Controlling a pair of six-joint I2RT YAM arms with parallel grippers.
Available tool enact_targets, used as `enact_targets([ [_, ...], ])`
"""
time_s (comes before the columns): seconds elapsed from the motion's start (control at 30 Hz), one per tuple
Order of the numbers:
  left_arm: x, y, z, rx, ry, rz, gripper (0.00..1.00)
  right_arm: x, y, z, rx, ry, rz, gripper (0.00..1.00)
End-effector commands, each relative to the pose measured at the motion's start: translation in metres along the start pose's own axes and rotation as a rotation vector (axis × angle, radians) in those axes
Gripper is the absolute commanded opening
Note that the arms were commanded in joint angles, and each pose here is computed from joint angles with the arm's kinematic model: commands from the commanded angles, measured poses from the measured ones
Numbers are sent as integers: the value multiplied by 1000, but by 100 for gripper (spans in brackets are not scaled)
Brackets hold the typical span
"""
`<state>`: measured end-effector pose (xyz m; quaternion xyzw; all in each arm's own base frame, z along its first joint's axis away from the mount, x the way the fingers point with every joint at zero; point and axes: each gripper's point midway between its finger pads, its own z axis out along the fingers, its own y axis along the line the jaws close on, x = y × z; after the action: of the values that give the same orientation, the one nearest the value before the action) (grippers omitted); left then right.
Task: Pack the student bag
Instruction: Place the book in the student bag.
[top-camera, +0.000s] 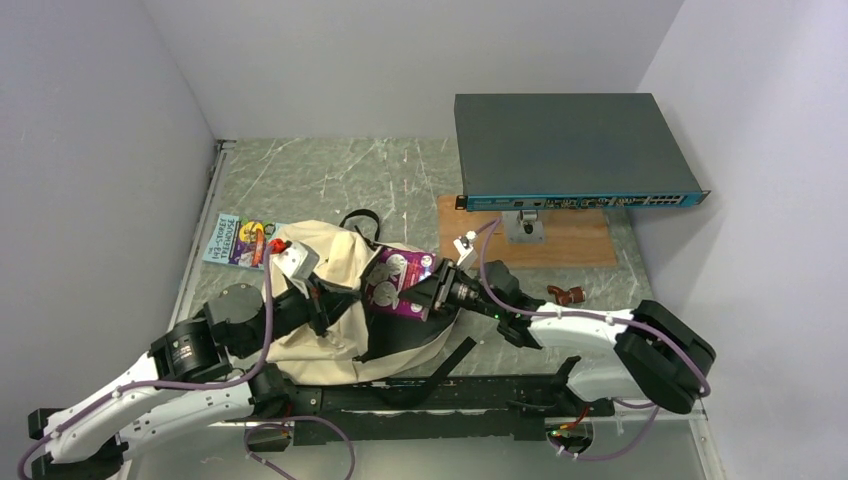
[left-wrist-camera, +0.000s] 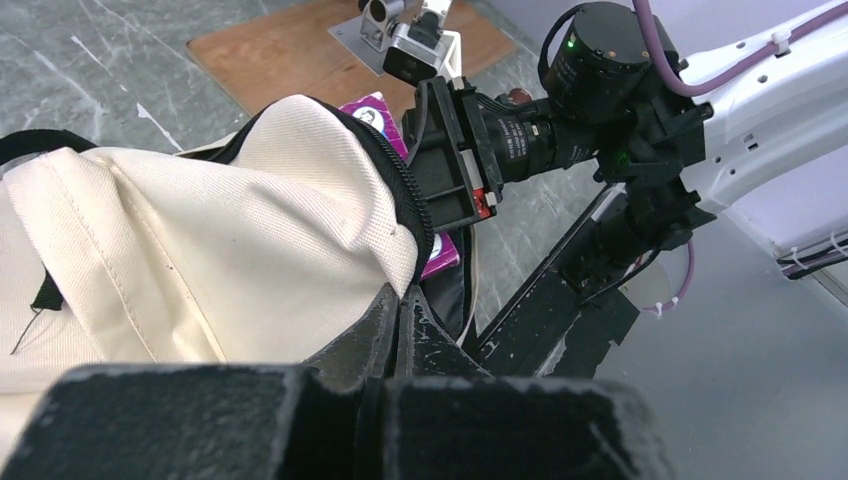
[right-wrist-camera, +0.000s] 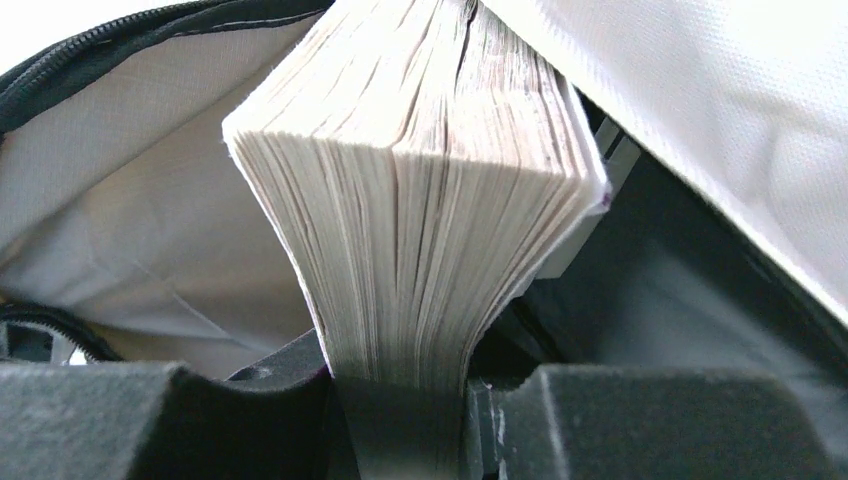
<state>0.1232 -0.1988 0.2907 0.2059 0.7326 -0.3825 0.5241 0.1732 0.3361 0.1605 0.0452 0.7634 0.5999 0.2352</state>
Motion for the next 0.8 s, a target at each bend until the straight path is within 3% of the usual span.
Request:
enact_targets([
  [0.0,-28,-13,0,34,-72,-12,0,-19,73,17,-222,-51,-109,0],
  [0.17,-35,-33,18,104,-57,-4,0,5,94,47,-268,-23,-126,0],
  [0.27,-36,-38,25,115,-21,7,0,20,68,71,-209,-74,-158,3],
  [0.33,-34,-38,27,109,-11,8,0,28,47,81,-191,-84,-112,26],
  [0.43,-30,-32,26,87,-13,-5,0,34,28,79,-171,-66,-70,46],
  [0.53,-25,-28,23,77,-20,-20,0,34,8,63,-57,-42,-132,65],
  [0.63,-21,-22,19,60,-28,-27,0,39,-22,48,116,40,-249,77],
  [0.77,-19,-19,17,43,-16,-21,0,48,-49,21,182,72,-266,82],
])
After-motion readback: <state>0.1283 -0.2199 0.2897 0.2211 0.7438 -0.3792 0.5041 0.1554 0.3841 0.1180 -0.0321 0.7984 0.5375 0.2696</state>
